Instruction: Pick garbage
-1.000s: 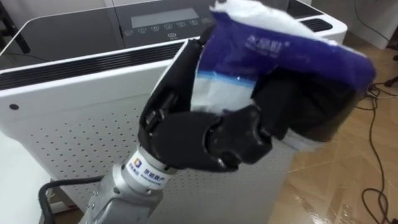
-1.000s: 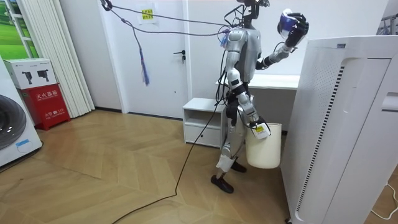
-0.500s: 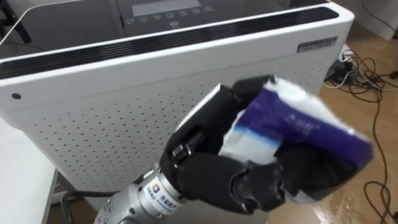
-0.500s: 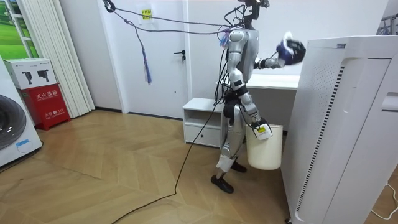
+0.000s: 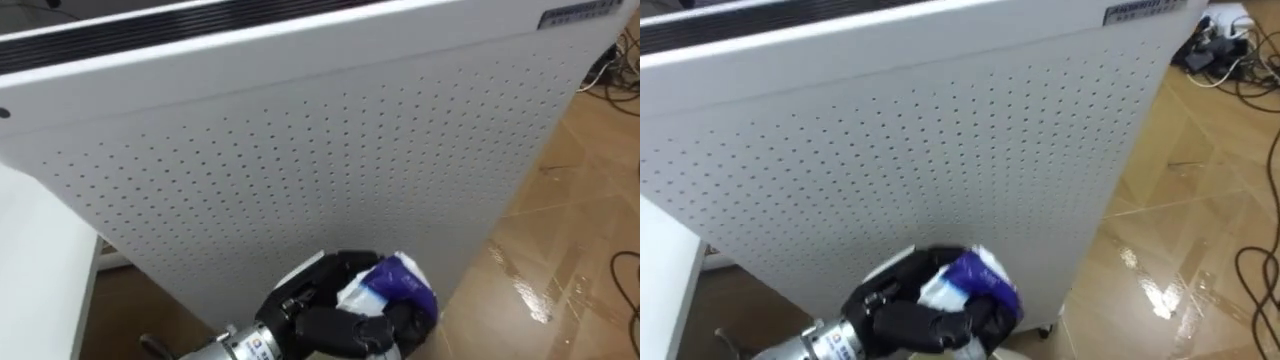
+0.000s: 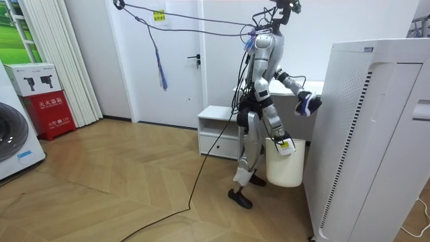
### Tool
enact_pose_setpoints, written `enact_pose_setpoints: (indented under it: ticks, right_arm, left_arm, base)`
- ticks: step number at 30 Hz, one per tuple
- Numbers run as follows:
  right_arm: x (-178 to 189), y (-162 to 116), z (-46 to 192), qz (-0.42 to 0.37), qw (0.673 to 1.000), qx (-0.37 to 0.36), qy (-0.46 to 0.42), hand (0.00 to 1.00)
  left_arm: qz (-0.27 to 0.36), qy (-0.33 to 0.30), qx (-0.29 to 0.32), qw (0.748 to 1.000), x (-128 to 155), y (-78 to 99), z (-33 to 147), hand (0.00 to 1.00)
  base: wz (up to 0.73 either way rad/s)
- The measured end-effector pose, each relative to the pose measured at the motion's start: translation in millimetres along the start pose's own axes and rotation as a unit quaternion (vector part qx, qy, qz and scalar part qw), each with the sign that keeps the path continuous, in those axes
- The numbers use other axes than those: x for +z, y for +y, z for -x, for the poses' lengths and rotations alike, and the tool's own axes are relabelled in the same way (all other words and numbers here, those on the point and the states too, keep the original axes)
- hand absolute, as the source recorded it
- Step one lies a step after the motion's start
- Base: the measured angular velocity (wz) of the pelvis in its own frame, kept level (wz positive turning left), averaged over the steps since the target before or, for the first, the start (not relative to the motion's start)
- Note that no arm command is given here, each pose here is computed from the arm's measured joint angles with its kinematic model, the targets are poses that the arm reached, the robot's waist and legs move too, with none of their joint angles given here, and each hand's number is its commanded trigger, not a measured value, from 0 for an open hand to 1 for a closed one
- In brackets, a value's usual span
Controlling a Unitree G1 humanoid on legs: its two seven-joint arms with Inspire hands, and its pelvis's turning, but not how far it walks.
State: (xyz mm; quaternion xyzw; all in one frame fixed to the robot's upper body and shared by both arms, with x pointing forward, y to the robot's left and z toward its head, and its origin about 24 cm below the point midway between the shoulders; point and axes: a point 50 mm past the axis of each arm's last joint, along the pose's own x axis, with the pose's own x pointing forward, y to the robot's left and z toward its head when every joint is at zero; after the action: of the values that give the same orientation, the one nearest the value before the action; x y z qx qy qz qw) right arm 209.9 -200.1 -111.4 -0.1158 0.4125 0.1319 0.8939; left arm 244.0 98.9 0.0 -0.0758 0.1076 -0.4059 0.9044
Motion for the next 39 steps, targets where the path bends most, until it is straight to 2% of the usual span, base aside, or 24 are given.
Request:
enact_pose_setpoints:
  ticks: [4, 18, 20, 21, 22, 23, 39]
  right_arm:
    - [2.2, -4.3, -0.8, 0.000, 1.000, -0.009, -0.001, 1.00]
    - [28.2, -14.4, -4.2, -0.007, 0.999, -0.027, -0.036, 1.00]
    - [29.6, -14.2, -4.4, -0.013, 0.999, -0.028, -0.038, 1.00]
    - [30.8, -14.9, -4.5, -0.019, 0.999, -0.030, -0.041, 1.00]
    - [31.4, -15.2, -4.5, -0.020, 0.998, -0.031, -0.042, 1.00]
    - [31.6, -15.5, -4.5, -0.021, 0.998, -0.032, -0.042, 1.00]
    - [31.8, -6.9, -7.0, -0.042, 0.998, -0.032, -0.045, 1.00]
  left_arm:
    - [-0.010, 0.050, 0.017, 0.999, -19.8, 5.7, 7.2, 1.00]
    - [0.011, 0.077, 0.043, 0.996, -37.7, 14.4, 14.5, 1.00]
    - [0.013, 0.080, 0.045, 0.996, -39.4, 15.1, 15.2, 0.55]
    - [0.014, 0.084, 0.047, 0.995, -40.9, 15.8, 16.0, 0.38]
    - [0.015, 0.085, 0.048, 0.995, -41.5, 16.2, 16.4, 0.07]
    - [0.016, 0.088, 0.049, 0.995, -42.9, 16.6, 17.0, 0.00]
    - [0.024, 0.114, 0.065, 0.991, -54.3, 18.8, 21.1, 0.00]
  base:
    - [0.00]
    - [-0.01]
    - [0.00]
    - [0.00]
    - [0.03]
    - [0.07]
    - [0.03]
